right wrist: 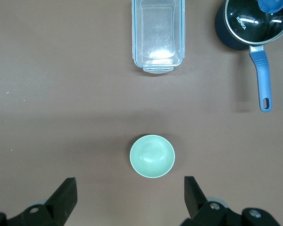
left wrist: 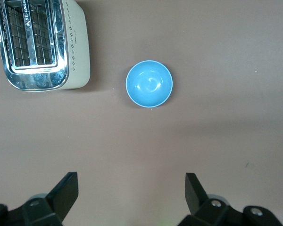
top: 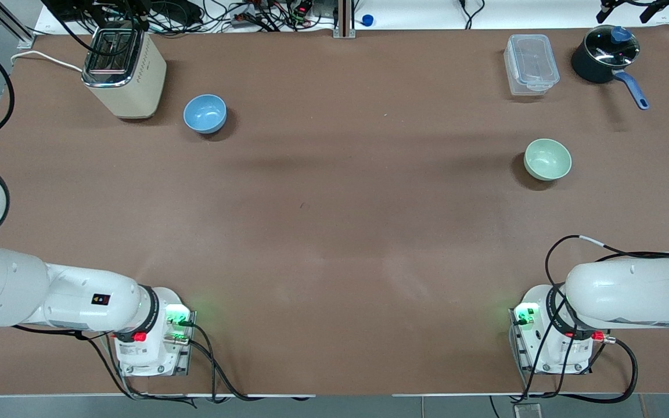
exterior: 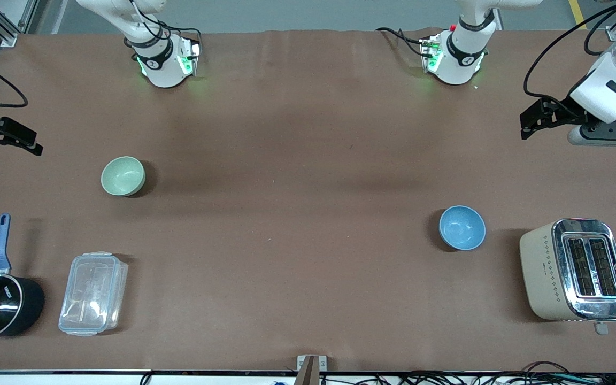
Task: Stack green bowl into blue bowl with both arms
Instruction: 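Reach the left gripper down to the blue bowl, then grasp both bowls, blue with the left gripper, green with the right gripper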
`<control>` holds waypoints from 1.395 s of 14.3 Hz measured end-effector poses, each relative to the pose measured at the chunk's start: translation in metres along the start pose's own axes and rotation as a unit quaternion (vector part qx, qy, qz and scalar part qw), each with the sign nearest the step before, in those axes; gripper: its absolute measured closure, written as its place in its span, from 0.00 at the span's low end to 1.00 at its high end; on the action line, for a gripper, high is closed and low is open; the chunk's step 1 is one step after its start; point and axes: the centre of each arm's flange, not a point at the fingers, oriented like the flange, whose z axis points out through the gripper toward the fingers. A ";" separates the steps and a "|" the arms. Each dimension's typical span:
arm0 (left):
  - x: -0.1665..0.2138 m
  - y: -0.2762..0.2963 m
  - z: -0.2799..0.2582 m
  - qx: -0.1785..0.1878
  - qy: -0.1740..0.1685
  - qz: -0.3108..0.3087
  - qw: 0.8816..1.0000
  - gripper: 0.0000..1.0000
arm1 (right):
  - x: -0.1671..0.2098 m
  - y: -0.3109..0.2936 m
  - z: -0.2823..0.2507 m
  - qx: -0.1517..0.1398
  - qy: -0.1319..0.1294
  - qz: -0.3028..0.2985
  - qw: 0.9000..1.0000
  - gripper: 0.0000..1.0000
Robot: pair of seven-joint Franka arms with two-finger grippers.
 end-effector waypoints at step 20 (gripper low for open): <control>0.102 -0.059 0.343 0.004 -0.019 -0.041 0.999 0.03 | -0.001 0.016 0.014 0.037 -0.006 0.012 0.999 0.00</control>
